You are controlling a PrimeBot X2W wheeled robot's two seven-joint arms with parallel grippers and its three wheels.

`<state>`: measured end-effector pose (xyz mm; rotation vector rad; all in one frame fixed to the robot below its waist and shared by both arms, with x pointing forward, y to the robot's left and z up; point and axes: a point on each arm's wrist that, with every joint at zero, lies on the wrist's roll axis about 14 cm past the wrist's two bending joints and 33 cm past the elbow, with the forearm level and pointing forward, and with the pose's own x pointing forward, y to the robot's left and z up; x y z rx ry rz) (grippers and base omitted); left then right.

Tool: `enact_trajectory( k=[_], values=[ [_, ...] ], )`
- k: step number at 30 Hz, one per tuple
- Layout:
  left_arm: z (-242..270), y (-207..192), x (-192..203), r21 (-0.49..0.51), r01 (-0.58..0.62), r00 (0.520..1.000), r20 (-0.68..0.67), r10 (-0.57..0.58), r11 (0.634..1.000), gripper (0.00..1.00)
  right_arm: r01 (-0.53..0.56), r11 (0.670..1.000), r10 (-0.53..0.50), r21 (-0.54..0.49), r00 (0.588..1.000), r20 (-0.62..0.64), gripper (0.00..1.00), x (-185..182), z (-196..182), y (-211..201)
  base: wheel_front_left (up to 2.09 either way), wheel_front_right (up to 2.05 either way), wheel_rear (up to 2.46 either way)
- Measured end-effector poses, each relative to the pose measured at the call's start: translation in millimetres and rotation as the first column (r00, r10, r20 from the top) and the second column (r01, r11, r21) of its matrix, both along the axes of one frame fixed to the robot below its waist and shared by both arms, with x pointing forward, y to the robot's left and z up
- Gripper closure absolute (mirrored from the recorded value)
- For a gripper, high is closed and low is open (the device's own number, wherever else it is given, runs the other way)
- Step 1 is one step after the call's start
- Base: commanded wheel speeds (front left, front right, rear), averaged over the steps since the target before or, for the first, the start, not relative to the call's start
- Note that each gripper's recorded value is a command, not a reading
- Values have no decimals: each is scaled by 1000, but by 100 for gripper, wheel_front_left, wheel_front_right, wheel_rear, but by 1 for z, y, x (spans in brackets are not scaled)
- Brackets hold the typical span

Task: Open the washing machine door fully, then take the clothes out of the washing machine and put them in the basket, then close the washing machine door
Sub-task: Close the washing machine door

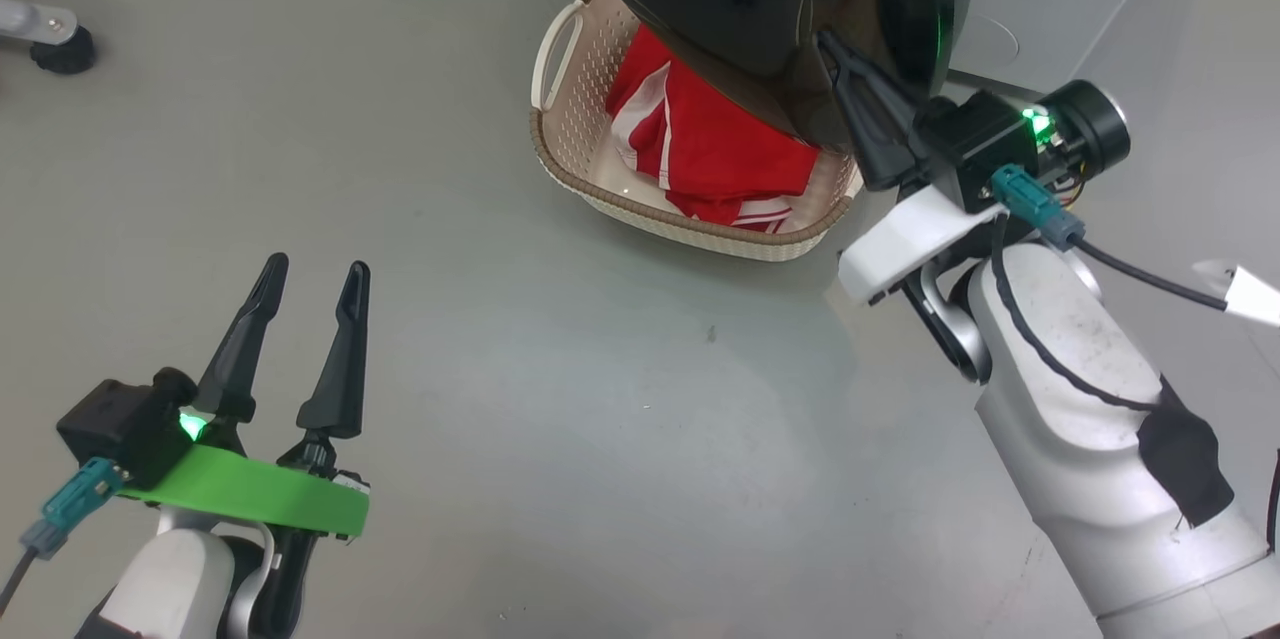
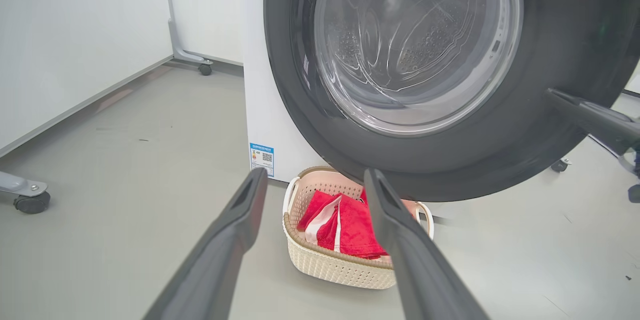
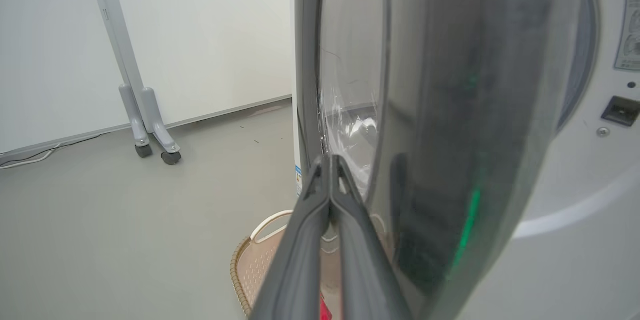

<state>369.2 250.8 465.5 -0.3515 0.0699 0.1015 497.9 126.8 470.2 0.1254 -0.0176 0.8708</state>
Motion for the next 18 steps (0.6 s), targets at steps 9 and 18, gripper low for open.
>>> enact_trajectory(
  k=[9, 18],
  values=[
    [-12, -11, 12, -2, 47, 999, -28, -47, 999, 0, 96, 995, -98, 35, 995, 32, 100, 37, 9, -14, 0, 0, 0],
    [-20, -16, 30, -22, 67, 997, -35, -68, 997, 0, 188, 980, -192, 69, 980, 50, 100, 77, 11, -31, 0, 0, 0]
  ],
)
